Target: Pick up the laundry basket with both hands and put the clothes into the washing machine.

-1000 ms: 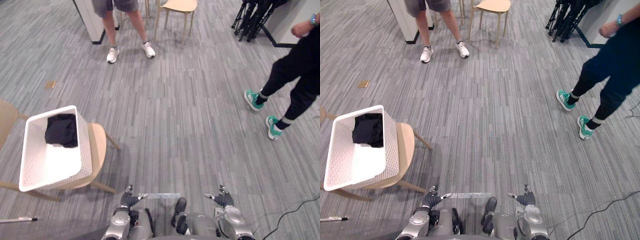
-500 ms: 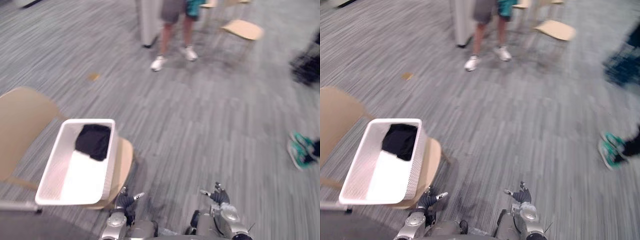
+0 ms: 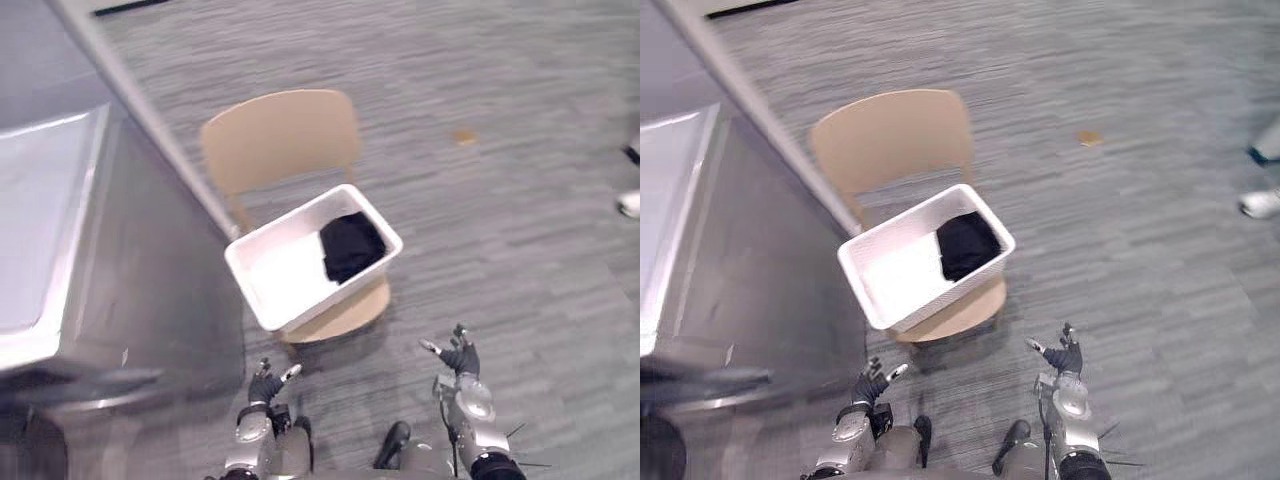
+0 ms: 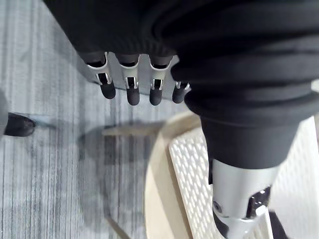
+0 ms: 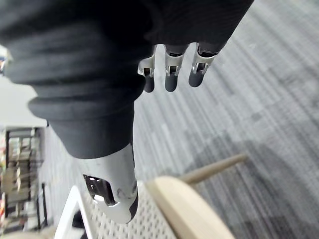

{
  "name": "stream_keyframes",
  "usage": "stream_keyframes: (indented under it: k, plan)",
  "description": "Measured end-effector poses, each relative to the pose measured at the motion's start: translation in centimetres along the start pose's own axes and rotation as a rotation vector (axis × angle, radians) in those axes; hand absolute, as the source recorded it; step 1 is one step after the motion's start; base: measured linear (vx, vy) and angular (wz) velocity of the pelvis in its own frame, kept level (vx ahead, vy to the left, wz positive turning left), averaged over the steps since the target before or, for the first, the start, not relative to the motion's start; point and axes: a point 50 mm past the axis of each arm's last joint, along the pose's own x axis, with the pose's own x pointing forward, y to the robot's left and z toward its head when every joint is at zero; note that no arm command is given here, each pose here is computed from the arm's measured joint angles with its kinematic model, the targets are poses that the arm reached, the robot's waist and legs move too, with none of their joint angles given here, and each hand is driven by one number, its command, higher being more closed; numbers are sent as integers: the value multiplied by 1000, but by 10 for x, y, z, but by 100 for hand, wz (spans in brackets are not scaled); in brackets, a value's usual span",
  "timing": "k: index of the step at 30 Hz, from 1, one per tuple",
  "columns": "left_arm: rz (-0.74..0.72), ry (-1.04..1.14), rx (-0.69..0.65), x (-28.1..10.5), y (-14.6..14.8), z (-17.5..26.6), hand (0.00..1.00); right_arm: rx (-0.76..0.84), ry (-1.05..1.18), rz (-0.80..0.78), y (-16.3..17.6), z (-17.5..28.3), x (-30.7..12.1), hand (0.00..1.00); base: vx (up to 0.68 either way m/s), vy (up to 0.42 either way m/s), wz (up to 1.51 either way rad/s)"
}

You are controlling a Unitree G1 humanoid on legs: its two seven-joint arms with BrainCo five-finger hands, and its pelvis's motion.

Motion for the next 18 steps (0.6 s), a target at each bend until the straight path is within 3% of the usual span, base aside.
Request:
stream_keyframes:
  k: [4,10,18]
  plan:
    - [29,23,64,-4,21,-11,0,-64,-38,-8,2,4,-3,0,92,136,95]
    - [51,66,181,-9,45,-24,0,-300,-166,-11,-11,21,-9,0,114,152,70]
    - [53,56,257,-7,56,-21,0,-514,-288,-57,-24,50,-1,0,90,-135,68]
